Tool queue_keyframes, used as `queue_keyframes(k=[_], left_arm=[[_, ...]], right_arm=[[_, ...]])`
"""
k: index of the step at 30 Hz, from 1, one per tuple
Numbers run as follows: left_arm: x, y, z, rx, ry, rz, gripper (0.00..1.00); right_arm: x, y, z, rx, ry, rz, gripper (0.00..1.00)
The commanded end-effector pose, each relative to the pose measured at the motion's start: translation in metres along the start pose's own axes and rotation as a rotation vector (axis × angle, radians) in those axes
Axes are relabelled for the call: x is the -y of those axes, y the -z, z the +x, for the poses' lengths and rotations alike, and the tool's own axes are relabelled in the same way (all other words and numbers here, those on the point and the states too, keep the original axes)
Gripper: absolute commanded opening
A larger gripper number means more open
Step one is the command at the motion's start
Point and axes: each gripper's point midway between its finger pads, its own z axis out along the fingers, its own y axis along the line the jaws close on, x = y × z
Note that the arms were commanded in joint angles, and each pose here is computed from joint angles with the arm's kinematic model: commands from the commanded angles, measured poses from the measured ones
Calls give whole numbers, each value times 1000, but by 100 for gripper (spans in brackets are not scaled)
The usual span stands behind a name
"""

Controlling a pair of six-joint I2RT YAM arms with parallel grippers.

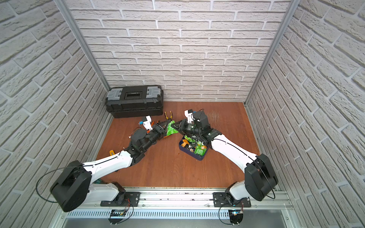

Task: Take the cookies out of the storage box
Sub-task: Pick up the cookie from the storage box, then place the cookie at the center of the board.

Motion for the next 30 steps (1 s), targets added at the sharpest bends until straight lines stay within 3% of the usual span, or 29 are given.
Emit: queue_keyframes(k=[1,6,10,18,24,27,30], left_arm=[[26,0,1,-13,13,100,25],[23,-1,1,-10,16,85,13],[18,-1,2,-12,6,64,3],[3,12,-1,0,-50,-14,0],[-19,33,-8,-4,-91,-100,0],[-42,54,-10,-66,-198,-229,0],[-71,82,-7,-186,-358,-391,0]], right_arm=[[-5,-6,3,-16,8,-38,9],[-4,-5,3,-10,6,-30,10],[-1,-4,3,-5,9,-16,16],[11,6,5,9,41,59,45],[26,17,6,13,67,148,75],[31,33,1,38,104,194,84],[35,54,-6,62,152,251,86]])
